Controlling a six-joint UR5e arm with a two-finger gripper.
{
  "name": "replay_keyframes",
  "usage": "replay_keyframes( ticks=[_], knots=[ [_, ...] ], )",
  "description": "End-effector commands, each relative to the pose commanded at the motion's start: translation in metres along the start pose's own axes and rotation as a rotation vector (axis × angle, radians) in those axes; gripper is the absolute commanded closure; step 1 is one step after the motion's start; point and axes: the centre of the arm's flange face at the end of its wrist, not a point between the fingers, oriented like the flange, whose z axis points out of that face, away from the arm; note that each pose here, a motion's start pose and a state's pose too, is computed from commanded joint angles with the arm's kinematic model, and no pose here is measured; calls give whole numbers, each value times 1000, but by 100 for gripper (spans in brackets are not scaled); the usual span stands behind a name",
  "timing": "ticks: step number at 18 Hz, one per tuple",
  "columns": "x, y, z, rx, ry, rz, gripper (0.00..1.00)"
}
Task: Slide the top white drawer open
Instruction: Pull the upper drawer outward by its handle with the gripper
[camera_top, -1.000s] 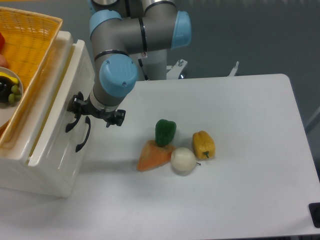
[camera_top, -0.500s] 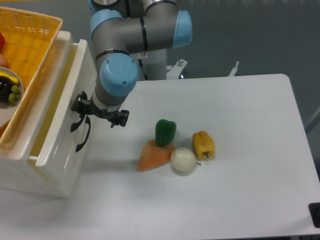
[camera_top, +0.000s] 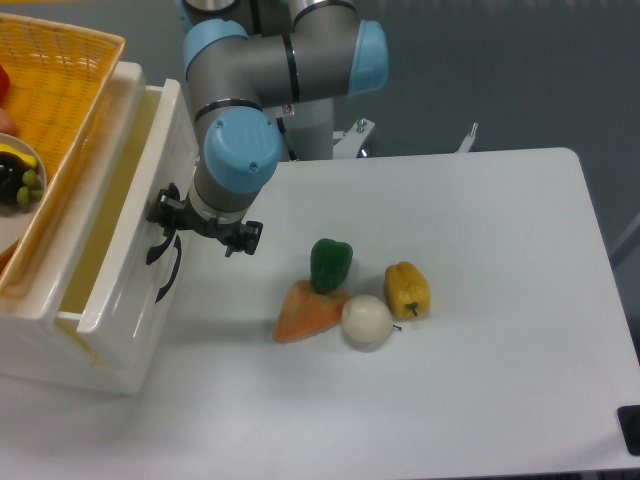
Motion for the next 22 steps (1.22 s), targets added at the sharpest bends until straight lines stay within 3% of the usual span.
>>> replay_keyframes(
  ticks=[22],
  knots=[
    [-45,6,-21,22,-12,-46,0]
  ],
)
